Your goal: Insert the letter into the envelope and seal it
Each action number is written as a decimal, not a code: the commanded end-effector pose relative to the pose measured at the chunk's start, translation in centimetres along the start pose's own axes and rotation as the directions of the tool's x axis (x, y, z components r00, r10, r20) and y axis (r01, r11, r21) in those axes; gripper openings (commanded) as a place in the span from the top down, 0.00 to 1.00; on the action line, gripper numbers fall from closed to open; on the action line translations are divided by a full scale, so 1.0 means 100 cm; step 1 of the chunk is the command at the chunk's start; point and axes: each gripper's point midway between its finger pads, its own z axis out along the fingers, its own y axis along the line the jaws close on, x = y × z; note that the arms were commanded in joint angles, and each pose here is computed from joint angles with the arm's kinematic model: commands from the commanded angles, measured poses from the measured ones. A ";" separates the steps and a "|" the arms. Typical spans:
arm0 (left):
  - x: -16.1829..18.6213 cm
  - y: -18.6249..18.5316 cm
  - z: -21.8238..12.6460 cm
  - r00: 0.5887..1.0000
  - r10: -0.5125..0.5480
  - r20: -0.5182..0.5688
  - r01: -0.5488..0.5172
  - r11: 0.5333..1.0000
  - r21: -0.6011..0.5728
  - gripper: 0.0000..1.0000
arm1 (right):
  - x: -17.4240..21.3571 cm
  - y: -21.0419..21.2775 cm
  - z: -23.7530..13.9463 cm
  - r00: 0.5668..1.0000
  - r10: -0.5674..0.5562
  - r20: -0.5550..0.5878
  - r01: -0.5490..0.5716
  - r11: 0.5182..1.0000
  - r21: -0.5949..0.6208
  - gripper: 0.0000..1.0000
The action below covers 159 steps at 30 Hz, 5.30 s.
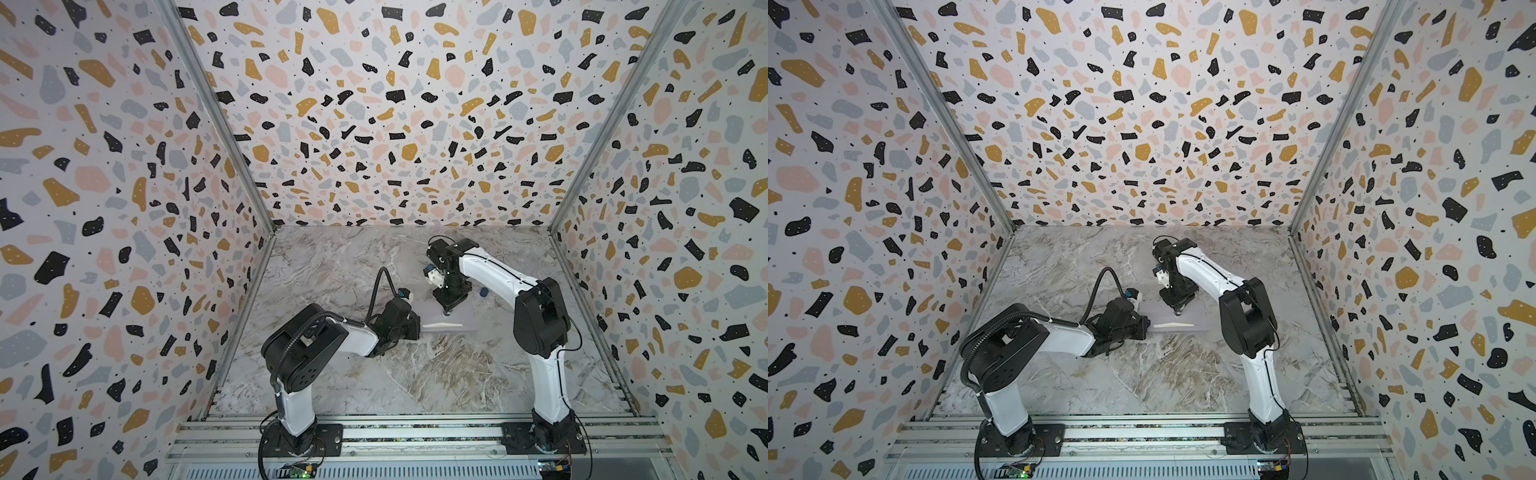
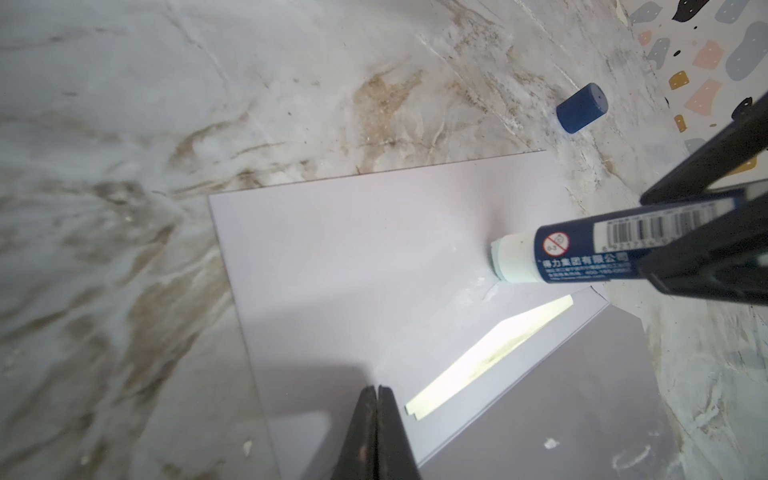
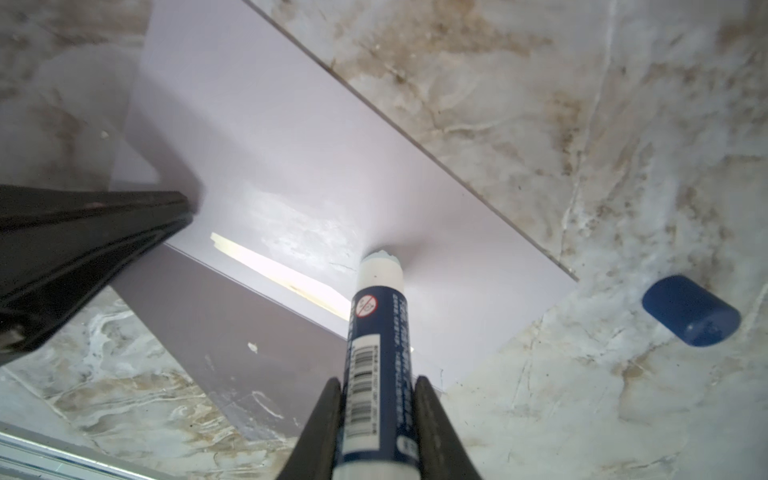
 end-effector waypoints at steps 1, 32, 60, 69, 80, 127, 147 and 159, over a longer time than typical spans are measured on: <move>0.027 0.027 -0.001 0.997 -0.010 -0.071 0.003 0.995 -0.096 1.00 | 0.009 -0.008 -0.021 0.999 0.016 0.038 -0.017 1.000 0.018 1.00; 0.026 0.025 -0.002 0.998 -0.020 -0.060 0.015 0.996 -0.084 1.00 | -0.035 0.038 -0.026 0.996 -0.057 0.065 0.056 0.998 0.020 1.00; 0.028 0.027 -0.003 0.998 -0.024 -0.063 0.019 0.996 -0.088 1.00 | -0.010 0.016 -0.010 0.999 -0.028 0.019 0.027 0.998 0.050 1.00; 0.030 0.027 -0.002 0.997 -0.026 -0.068 0.020 0.996 -0.090 1.00 | 0.007 -0.003 -0.010 1.000 0.007 0.015 -0.008 0.998 0.056 1.00; 0.030 0.027 -0.002 0.997 -0.025 -0.069 0.019 0.996 -0.090 1.00 | 0.034 -0.036 -0.005 0.997 0.081 -0.009 -0.080 0.994 0.073 1.00; -0.144 -0.116 -0.215 0.820 -0.002 0.572 -0.224 0.919 0.324 0.48 | 0.047 0.011 -0.285 0.076 0.130 0.989 0.040 0.990 -0.133 1.00; -0.170 -0.164 -0.321 0.703 -0.492 0.514 -0.173 0.582 0.794 0.18 | 0.061 0.085 -0.311 -0.258 0.359 0.897 0.358 0.898 -0.256 1.00; -0.171 -0.178 -0.308 0.723 -0.526 0.449 -0.106 0.558 0.823 0.25 | 0.050 0.108 -0.306 -0.261 0.370 0.892 0.365 0.893 -0.264 1.00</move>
